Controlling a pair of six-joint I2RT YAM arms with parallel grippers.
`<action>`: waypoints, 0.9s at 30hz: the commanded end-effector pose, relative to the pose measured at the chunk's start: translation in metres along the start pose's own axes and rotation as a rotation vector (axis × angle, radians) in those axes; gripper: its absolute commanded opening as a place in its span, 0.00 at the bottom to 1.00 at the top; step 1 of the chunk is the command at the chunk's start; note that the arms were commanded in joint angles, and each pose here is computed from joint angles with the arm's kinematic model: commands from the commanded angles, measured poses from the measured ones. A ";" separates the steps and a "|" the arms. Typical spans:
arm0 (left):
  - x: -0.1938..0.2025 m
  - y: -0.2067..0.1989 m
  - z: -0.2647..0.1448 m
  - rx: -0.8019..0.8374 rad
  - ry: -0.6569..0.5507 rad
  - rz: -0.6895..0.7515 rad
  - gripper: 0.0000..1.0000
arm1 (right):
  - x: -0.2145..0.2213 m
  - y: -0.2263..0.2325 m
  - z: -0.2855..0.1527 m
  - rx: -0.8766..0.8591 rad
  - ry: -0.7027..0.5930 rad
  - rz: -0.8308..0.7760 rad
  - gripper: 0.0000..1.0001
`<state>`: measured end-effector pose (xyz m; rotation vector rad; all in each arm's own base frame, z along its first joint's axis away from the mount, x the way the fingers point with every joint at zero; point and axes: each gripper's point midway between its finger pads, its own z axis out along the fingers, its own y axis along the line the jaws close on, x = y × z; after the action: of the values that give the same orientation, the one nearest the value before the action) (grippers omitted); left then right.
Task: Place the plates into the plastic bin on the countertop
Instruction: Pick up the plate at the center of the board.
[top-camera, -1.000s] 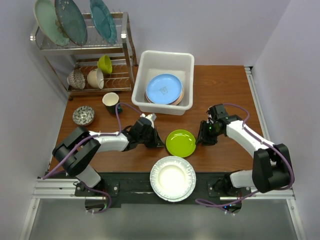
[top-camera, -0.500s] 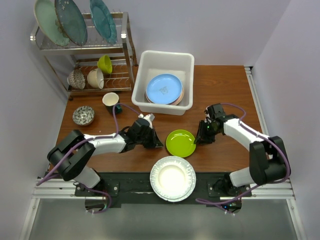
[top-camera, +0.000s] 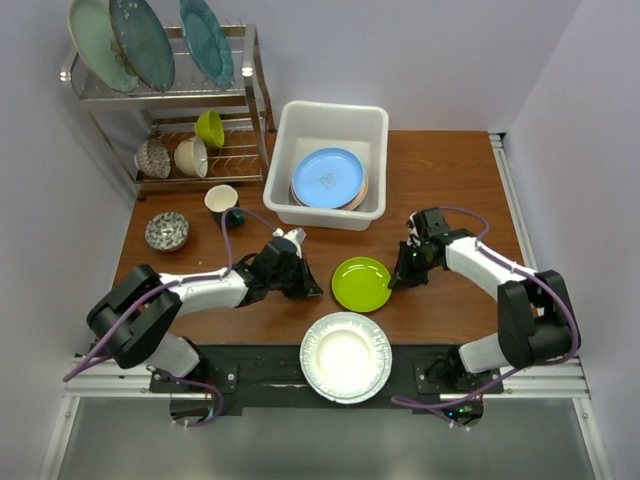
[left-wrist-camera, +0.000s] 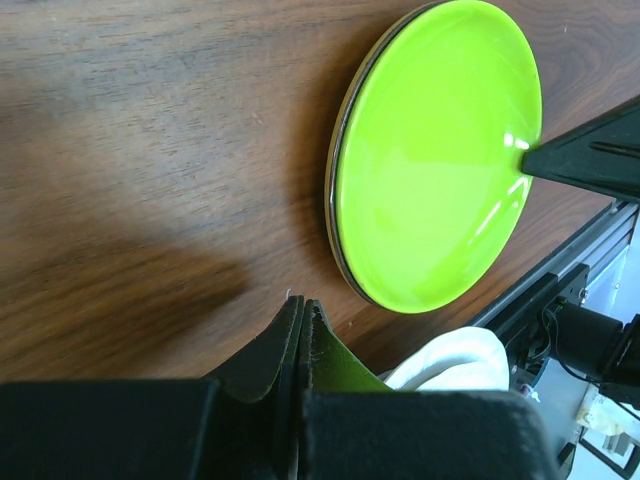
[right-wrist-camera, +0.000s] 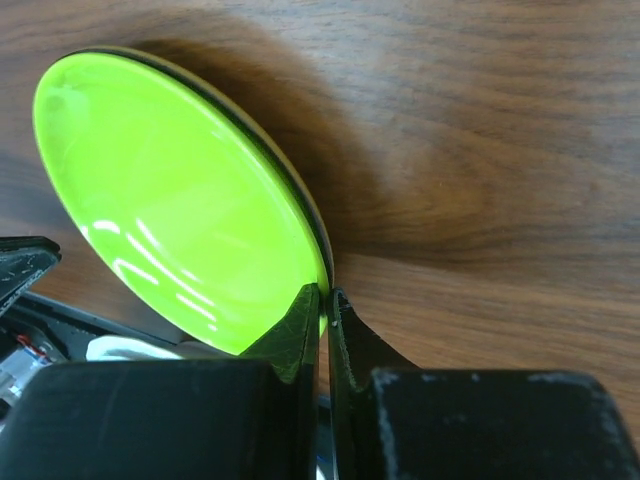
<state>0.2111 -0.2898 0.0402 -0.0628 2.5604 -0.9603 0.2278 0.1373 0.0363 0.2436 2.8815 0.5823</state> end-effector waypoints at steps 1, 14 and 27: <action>-0.006 -0.005 -0.008 0.000 -0.038 0.001 0.00 | -0.015 0.016 -0.022 -0.030 -0.059 -0.038 0.00; -0.007 -0.002 -0.012 -0.012 -0.053 -0.001 0.00 | -0.028 0.033 -0.043 -0.070 -0.098 -0.061 0.00; -0.014 0.005 -0.024 -0.076 -0.084 0.005 0.02 | -0.032 0.044 -0.065 -0.097 -0.136 -0.078 0.00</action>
<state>0.2119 -0.2738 0.0514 -0.1014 2.5356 -0.8839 0.2406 0.1404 0.0855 0.1935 2.7905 0.6095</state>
